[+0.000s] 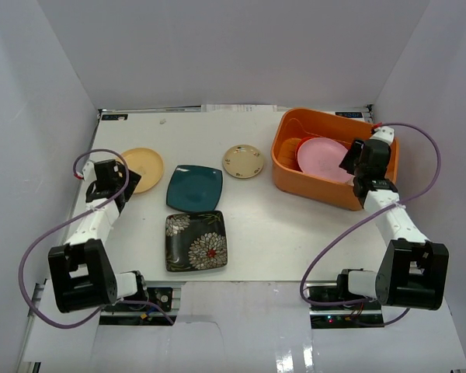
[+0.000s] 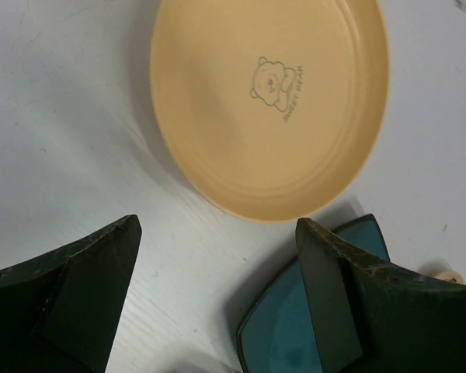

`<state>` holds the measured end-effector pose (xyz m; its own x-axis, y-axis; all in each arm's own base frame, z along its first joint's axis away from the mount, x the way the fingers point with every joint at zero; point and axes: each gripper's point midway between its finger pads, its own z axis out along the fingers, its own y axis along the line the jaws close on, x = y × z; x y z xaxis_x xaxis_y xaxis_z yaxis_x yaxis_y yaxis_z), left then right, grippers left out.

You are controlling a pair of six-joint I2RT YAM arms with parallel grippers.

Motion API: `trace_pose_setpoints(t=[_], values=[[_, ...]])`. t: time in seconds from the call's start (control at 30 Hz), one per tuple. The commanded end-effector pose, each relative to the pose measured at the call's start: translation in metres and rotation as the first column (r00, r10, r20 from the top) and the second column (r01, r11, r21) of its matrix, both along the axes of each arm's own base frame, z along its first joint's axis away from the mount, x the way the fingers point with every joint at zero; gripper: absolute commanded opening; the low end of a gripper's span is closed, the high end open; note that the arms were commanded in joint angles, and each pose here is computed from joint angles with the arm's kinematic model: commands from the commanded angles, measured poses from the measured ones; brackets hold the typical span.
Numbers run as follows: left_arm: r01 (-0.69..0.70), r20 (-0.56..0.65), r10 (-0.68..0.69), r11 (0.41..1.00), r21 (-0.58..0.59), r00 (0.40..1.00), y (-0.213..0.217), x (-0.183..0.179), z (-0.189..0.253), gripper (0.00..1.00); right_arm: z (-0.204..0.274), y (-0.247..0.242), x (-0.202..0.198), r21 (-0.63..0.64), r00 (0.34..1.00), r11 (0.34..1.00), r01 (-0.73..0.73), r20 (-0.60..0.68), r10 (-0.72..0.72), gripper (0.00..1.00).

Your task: Place the plates into the plastic bin on the countertop

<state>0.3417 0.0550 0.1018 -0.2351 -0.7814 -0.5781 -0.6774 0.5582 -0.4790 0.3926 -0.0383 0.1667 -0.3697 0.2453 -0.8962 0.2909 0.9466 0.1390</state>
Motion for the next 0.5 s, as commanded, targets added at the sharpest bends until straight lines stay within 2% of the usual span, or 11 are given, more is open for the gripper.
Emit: trace_pose_setpoints(t=[0.0, 0.03, 0.1, 0.33, 0.37, 0.43, 0.47], values=[[-0.056, 0.008, 0.057, 0.997, -0.046, 0.998, 0.013, 0.008, -0.013, 0.91, 0.029, 0.011, 0.006, 0.021, 0.993, 0.998, -0.062, 0.100, 0.059, 0.56], [-0.063, -0.025, 0.061, 0.996, -0.069, 0.998, 0.015, 0.009, -0.027, 0.91, 0.032, 0.015, 0.005, 0.028, 0.991, 0.996, -0.084, 0.108, 0.080, 0.57], [-0.072, -0.015, 0.070, 0.993, -0.094, 0.997, 0.022, 0.017, -0.034, 0.89, 0.047, 0.021, 0.000, 0.042, 0.984, 0.993, -0.111, 0.146, 0.103, 0.58], [-0.075, -0.061, 0.068, 0.990, -0.122, 0.996, 0.027, 0.035, -0.063, 0.69, 0.093, 0.071, -0.028, 0.102, 0.907, 0.934, -0.343, 0.295, 0.301, 0.58], [-0.078, -0.065, 0.071, 0.990, -0.120, 0.995, 0.028, 0.037, -0.065, 0.63, 0.100, 0.080, -0.033, 0.105, 0.891, 0.920, -0.378, 0.313, 0.330, 0.58], [-0.082, -0.079, 0.073, 0.989, -0.120, 0.994, 0.030, 0.040, -0.072, 0.40, 0.104, 0.115, -0.043, 0.126, 0.840, 0.861, -0.493, 0.325, 0.433, 0.57], [-0.082, -0.083, 0.072, 0.989, -0.122, 0.994, 0.030, 0.043, -0.074, 0.17, 0.103, 0.140, -0.051, 0.130, 0.804, 0.821, -0.556, 0.335, 0.491, 0.57]])
